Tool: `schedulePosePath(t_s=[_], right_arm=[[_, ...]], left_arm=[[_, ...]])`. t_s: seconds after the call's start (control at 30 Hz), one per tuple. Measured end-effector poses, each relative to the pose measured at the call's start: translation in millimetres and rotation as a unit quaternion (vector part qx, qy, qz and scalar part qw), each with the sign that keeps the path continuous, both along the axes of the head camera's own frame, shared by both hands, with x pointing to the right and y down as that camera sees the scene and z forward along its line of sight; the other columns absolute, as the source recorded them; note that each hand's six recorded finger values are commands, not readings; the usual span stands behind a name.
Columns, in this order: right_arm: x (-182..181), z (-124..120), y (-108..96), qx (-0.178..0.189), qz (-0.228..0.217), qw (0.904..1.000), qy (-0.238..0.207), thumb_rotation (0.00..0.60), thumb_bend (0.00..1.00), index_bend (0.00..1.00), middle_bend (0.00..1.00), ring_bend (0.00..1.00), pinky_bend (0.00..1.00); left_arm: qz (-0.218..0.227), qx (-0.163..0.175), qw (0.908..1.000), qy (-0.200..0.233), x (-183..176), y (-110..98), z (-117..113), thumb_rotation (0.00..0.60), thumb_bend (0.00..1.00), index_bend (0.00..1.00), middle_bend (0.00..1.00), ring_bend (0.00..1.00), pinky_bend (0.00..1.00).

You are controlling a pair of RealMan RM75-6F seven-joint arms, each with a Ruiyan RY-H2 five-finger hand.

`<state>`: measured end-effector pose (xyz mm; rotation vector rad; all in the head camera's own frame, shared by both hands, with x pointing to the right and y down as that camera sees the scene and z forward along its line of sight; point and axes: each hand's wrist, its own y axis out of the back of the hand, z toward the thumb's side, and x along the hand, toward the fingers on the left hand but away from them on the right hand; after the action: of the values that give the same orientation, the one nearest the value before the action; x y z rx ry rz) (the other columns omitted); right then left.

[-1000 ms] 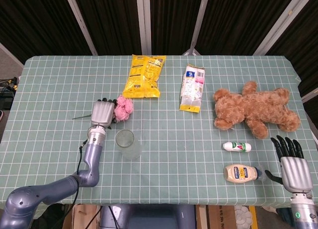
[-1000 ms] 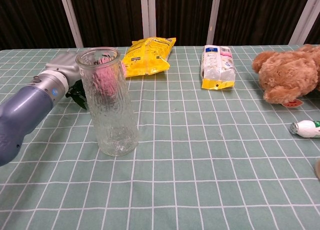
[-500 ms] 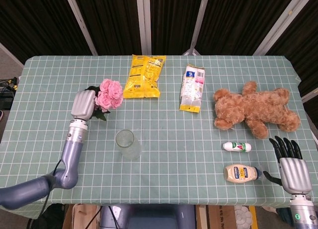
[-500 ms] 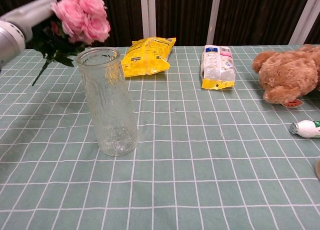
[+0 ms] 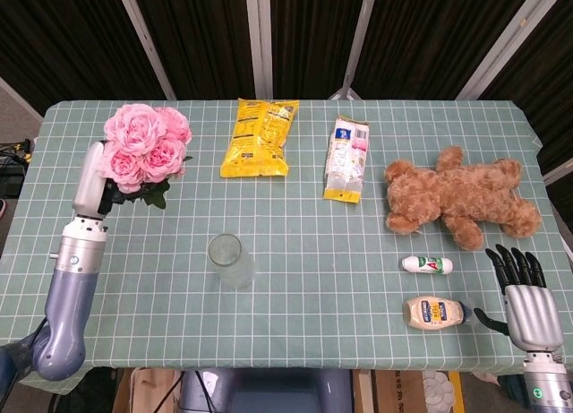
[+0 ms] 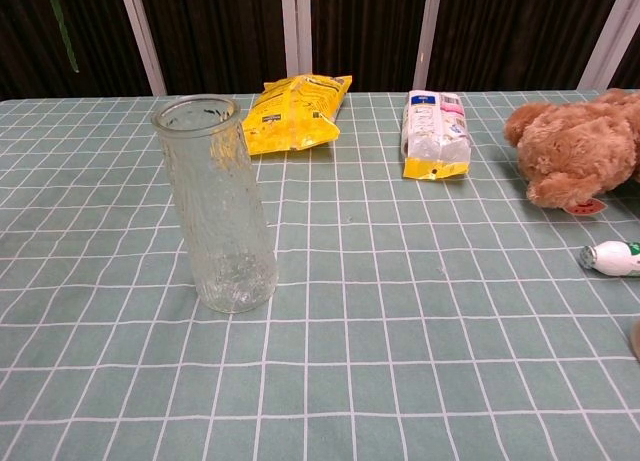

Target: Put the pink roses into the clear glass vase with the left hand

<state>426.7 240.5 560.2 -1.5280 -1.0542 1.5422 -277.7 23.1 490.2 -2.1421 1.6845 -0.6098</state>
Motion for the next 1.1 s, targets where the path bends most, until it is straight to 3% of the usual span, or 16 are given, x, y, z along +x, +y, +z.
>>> schedulePosePath(t_s=[0.17, 0.37, 0.87, 1.1], right_arm=[[1.7, 0.2, -0.7, 0.000, 0.002, 1.0000, -0.001, 0.600, 0.17, 0.12, 0.09, 0.01, 0.00], [3.3, 0.3, -1.7, 0.002, 0.003, 1.0000, 0.001, 0.600, 0.17, 0.12, 0.09, 0.01, 0.00], [6.7, 0.6, -3.0, 0.003, 0.007, 1.0000, 0.002, 0.600, 0.17, 0.12, 0.09, 0.01, 0.00], [8.4, -1.0, -3.9, 0.006, 0.009, 0.9999, -0.001, 0.600, 0.17, 0.12, 0.09, 0.01, 0.00]], left_arm=[[0.013, -0.048, 0.9955, 0.081, 5.8, 4.4, -14.4, 0.600, 0.48, 0.40, 0.47, 0.34, 0.44], [0.035, -0.097, 0.9816, 0.161, 16.7, 8.8, -29.1, 0.600, 0.48, 0.40, 0.47, 0.34, 0.44], [0.083, -0.147, 0.9653, 0.199, 54.9, 24.1, -43.3, 0.600, 0.48, 0.40, 0.47, 0.34, 0.44], [0.095, -0.165, 0.9643, 0.184, 63.9, 31.4, -33.8, 0.600, 0.48, 0.40, 0.47, 0.34, 0.44]])
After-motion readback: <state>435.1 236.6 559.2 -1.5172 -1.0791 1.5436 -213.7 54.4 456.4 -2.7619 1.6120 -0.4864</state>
